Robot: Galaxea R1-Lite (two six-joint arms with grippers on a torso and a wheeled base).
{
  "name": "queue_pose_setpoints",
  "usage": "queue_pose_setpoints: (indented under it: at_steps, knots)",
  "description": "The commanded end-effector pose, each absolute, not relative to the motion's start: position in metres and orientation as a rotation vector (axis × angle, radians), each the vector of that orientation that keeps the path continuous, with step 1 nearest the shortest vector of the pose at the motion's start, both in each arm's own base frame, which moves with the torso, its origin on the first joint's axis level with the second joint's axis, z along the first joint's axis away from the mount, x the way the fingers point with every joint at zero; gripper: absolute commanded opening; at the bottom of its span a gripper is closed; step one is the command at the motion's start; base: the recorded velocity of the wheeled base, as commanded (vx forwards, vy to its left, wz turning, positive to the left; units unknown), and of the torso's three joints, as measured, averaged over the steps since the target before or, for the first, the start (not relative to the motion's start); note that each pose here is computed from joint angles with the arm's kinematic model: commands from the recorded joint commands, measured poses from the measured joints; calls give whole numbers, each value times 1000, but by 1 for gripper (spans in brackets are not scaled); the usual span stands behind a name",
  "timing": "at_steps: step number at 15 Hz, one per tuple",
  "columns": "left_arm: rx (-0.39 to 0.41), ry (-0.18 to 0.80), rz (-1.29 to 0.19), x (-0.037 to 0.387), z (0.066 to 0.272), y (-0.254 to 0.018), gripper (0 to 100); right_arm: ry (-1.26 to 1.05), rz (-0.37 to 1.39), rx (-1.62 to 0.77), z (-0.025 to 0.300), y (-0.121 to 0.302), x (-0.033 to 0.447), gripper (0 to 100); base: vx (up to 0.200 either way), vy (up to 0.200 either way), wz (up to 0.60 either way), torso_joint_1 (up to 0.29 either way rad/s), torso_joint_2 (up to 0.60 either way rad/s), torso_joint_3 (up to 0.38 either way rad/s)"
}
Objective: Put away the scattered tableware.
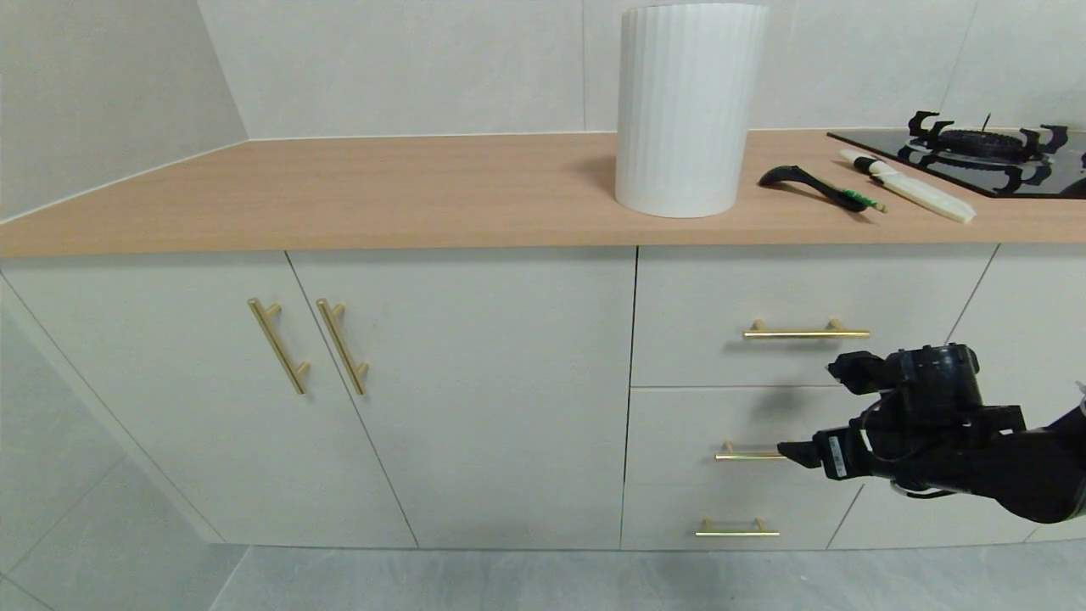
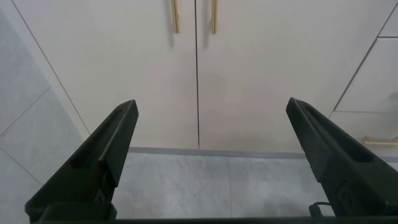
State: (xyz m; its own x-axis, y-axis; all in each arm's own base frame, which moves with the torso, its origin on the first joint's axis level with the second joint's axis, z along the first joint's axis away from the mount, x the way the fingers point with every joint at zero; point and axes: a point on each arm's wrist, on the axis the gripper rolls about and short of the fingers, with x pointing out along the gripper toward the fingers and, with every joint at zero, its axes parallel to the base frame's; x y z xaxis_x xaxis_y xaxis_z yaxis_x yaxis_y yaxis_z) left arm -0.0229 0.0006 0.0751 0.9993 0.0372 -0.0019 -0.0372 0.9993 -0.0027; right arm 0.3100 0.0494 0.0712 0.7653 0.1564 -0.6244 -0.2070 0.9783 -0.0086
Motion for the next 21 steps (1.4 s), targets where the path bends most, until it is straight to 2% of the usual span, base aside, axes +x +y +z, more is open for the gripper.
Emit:
queue_pose_setpoints:
  at_steps: [1, 9, 15, 21]
  knots:
    - [-3, 3, 38, -23, 75, 1, 100, 683, 205, -85, 59, 55, 329, 100, 0, 0, 0, 0, 0, 0]
    - [-3, 3, 38, -23, 75, 1, 100, 693, 159, -125, 25, 71, 341, 100, 0, 0, 0, 0, 0, 0]
    - [-3, 3, 38, -23, 75, 1, 100, 661, 13, -87, -4, 72, 360, 100, 0, 0, 0, 0, 0, 0]
    - [-3, 3, 38, -23, 75, 1, 100, 659, -31, -66, -13, 72, 369, 100, 0, 0, 0, 0, 0, 0]
